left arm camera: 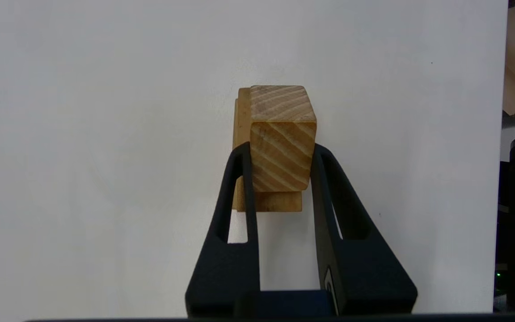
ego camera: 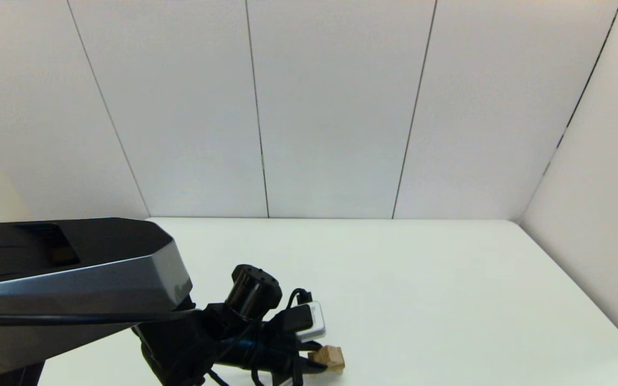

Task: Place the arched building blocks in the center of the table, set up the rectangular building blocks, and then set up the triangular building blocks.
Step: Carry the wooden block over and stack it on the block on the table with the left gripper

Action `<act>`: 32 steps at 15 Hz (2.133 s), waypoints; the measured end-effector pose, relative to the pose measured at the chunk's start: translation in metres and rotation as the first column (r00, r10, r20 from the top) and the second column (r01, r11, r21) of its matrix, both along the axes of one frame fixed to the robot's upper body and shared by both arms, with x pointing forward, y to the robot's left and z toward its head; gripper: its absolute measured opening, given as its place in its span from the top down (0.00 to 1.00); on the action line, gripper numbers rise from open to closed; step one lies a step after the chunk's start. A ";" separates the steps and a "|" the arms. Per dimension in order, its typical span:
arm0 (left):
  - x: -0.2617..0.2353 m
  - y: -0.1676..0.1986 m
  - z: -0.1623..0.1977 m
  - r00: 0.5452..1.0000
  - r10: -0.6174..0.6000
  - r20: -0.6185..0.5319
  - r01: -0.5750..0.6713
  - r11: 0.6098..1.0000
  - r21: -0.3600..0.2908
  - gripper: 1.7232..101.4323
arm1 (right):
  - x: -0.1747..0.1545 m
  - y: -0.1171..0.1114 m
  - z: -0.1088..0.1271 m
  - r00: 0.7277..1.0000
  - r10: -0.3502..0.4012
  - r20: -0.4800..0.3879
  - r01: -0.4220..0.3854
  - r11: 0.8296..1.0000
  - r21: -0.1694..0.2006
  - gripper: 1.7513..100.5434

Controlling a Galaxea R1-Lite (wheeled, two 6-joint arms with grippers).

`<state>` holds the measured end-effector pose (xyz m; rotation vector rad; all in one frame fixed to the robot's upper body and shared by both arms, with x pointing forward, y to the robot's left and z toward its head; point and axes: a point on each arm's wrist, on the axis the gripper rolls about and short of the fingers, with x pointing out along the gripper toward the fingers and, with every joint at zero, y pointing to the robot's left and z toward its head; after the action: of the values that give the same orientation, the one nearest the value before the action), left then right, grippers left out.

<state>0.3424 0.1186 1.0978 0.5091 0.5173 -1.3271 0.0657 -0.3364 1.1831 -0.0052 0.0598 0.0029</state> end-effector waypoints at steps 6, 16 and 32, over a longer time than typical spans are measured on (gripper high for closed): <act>-0.001 0.004 -0.002 1.000 0.007 -0.001 -0.007 1.000 0.010 0.80 | 0.000 0.000 0.000 1.000 0.000 0.000 0.000 1.000 0.000 0.03; 0.002 0.004 -0.001 0.999 0.036 0.015 -0.036 0.999 0.028 0.80 | 0.000 0.000 0.000 1.000 0.000 0.000 0.000 1.000 -0.001 0.03; 0.002 0.000 0.000 0.999 0.027 0.018 -0.027 0.999 0.023 0.79 | 0.000 0.000 0.000 1.000 0.000 0.000 0.000 1.000 0.000 0.03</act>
<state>0.3440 0.1191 1.0978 0.5311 0.5241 -1.2910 0.0657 -0.3364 1.1831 -0.0052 0.0598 0.0025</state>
